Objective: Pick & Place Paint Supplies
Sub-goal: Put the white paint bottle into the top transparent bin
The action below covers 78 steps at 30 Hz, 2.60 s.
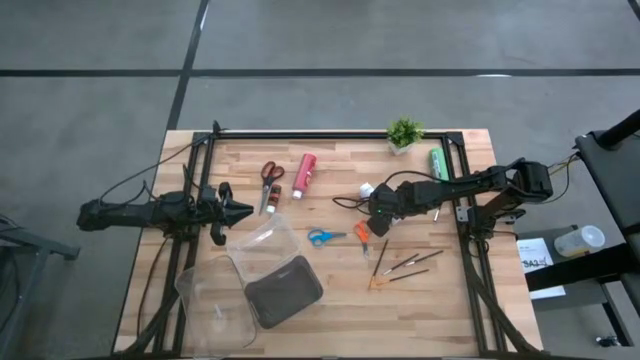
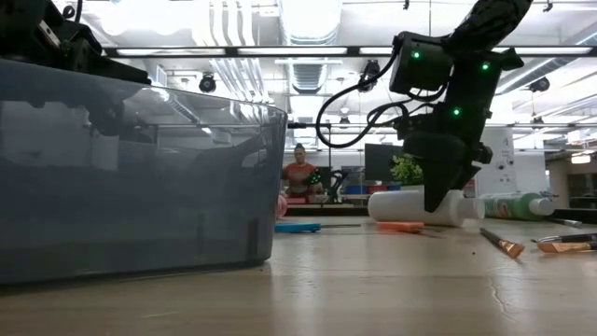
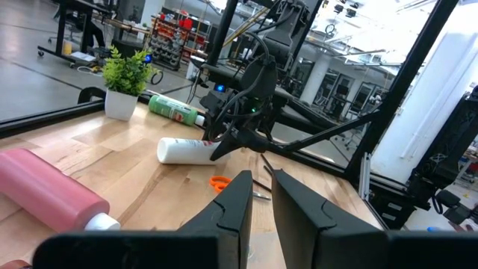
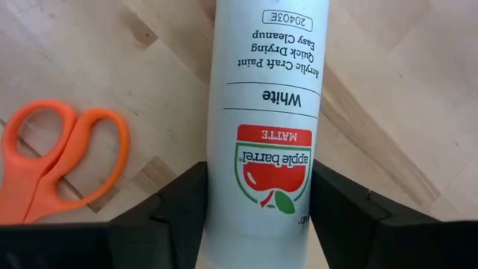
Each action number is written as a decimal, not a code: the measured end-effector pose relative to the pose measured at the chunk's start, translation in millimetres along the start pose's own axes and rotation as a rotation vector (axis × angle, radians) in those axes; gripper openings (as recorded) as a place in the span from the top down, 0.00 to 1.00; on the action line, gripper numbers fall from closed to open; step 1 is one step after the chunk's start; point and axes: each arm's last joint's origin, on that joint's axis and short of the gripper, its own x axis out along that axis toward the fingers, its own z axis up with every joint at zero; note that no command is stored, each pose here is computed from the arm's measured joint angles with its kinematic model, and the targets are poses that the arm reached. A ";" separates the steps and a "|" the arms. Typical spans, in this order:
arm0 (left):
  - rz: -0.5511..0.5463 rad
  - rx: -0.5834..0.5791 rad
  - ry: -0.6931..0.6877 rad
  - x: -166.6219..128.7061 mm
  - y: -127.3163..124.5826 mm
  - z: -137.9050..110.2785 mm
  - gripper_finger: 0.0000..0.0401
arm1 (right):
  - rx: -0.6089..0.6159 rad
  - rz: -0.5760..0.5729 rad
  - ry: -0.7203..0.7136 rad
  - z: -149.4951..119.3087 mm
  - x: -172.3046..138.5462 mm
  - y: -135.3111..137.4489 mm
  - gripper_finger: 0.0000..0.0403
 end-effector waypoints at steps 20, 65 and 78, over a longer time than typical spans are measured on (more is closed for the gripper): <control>0.000 0.000 0.001 0.0 0.0 -0.1 0.85 | -0.070 0.091 -0.119 12.3 -26.1 5.1 0.51; 0.000 0.000 0.000 0.0 0.0 0.0 0.85 | -1.198 0.407 -0.630 80.4 -83.6 203.3 0.51; 0.000 0.000 0.000 0.0 0.0 -0.1 0.85 | -1.263 0.417 -0.654 124.6 -35.3 211.2 0.51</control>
